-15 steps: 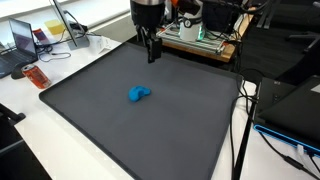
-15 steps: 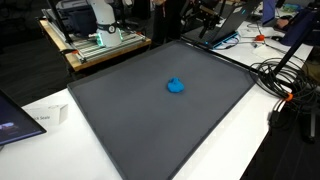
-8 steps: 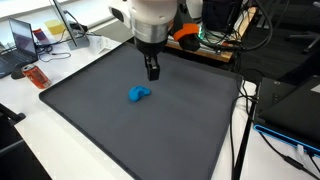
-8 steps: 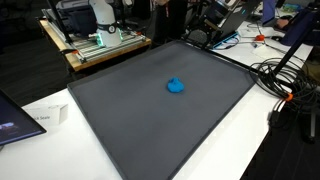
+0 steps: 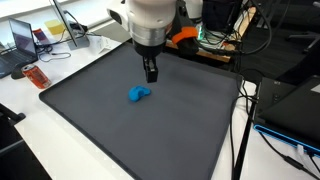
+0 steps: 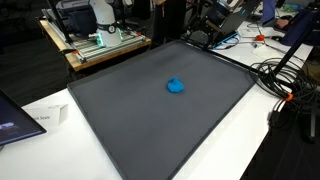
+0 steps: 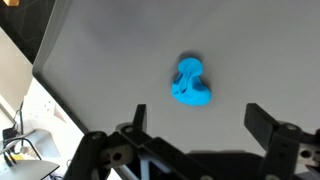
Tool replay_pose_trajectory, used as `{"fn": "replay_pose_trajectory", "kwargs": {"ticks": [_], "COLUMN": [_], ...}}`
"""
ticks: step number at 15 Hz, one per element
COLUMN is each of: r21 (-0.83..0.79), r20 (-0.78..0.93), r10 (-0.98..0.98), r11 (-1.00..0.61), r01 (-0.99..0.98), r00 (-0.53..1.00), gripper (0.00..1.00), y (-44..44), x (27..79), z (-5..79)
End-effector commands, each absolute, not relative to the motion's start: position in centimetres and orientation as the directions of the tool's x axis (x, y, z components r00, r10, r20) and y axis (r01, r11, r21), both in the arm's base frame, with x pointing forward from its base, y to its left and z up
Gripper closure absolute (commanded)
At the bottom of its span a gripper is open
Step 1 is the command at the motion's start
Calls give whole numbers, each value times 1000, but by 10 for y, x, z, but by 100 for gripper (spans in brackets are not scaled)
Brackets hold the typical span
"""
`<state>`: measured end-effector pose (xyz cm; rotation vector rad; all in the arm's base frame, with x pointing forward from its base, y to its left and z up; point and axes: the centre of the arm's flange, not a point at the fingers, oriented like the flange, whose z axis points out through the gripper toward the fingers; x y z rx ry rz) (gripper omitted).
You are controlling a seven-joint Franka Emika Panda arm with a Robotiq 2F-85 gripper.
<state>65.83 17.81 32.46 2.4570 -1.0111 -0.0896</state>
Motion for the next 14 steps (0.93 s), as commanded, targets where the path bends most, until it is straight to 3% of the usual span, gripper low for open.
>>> {"fn": "replay_pose_trajectory", "kwargs": {"ticks": [1, 5, 14], "r21": [491, 555, 510], "r20": [114, 125, 239], "r10": [-713, -745, -802], "r11": [-565, -495, -376], "r01": [-663, -668, -774], "r00": [692, 656, 547], "gripper": [0, 0, 0], "y": [188, 200, 229], "x": [669, 673, 697], "z": [324, 319, 276]}}
